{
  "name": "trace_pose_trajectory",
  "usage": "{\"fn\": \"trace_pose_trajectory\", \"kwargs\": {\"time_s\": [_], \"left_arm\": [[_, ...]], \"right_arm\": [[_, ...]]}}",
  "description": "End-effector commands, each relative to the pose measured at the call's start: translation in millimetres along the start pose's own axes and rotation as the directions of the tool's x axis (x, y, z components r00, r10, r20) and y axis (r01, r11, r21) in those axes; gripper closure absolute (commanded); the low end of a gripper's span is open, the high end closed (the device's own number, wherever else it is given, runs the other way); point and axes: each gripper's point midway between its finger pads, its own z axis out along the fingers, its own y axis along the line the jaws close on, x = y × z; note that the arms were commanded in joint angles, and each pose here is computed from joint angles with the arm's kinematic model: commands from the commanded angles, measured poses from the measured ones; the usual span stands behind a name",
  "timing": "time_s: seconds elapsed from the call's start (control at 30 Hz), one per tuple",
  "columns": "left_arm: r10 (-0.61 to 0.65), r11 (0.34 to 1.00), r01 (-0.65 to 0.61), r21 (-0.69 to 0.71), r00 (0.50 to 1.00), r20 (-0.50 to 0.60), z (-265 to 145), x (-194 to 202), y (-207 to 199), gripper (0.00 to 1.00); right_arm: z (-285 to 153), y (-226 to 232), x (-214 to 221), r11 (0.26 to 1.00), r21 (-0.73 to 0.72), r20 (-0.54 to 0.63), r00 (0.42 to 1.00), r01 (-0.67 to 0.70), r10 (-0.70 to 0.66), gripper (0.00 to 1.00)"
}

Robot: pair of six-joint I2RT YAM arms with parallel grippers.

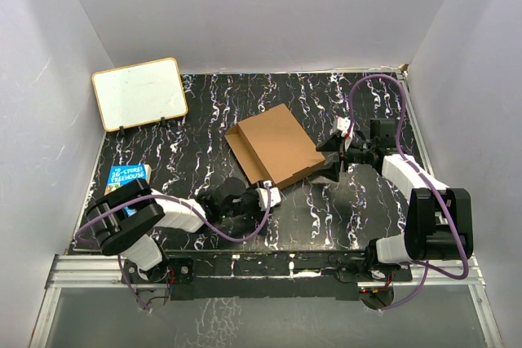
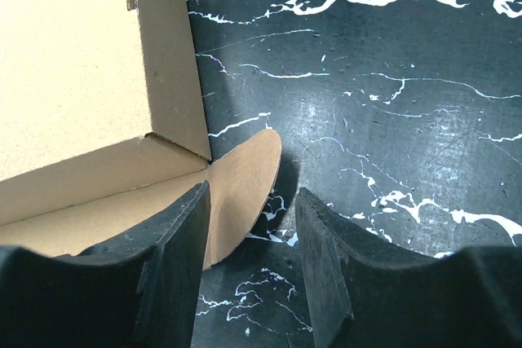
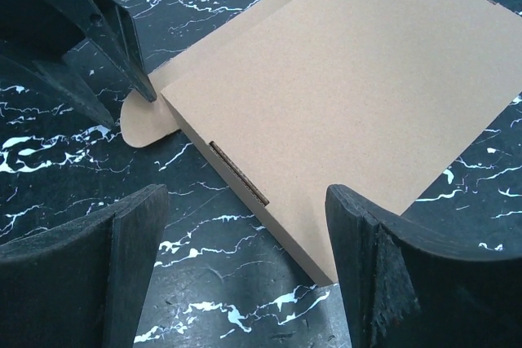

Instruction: Fold the paper box

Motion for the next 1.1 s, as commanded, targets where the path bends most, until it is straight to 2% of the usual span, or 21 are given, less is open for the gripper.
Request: {"fn": "trace_pose_trajectory", "kwargs": {"time_s": [0.0, 0.2, 0.33, 0.53, 0.7, 1.07], "left_arm": [[0.016, 1.0, -0.015, -0.019, 0.998, 0.054, 7.9, -19.6, 8.2, 0.56], [0.01, 1.0, -0.009, -0.016, 0.998, 0.055, 11.6, -19.0, 7.8, 0.57], [0.001, 1.0, 0.0, -0.015, 0.999, 0.052, 14.0, -17.9, 7.6, 0.6], [-0.014, 1.0, 0.015, -0.015, 0.998, 0.054, 15.8, -16.8, 7.0, 0.64], [-0.024, 1.0, 0.025, -0.015, 0.998, 0.051, 16.1, -15.0, 6.1, 0.74], [-0.043, 0.999, 0.044, -0.021, 0.998, 0.049, 15.8, -12.4, 5.4, 0.87]], "right_arm": [[-0.8, -10.7, -13.6, 0.999, 0.012, 0.036, 0.999, 0.039, -0.039, 0.17], [-1.3, -17.7, -13.8, 0.999, 0.047, 0.032, 0.999, -0.013, 0.011, 0.17], [-1.0, -27.3, -11.3, 0.989, 0.098, 0.034, 0.994, -0.111, 0.108, 0.17], [-0.2, -48.1, -4.7, 0.935, 0.195, 0.047, 0.955, -0.296, 0.292, 0.18], [-0.7, -64.6, 5.6, 0.866, 0.268, 0.065, 0.905, -0.422, 0.421, 0.18], [-2.7, -73.0, 12.7, 0.82, 0.303, 0.086, 0.871, -0.486, 0.484, 0.18]]}}
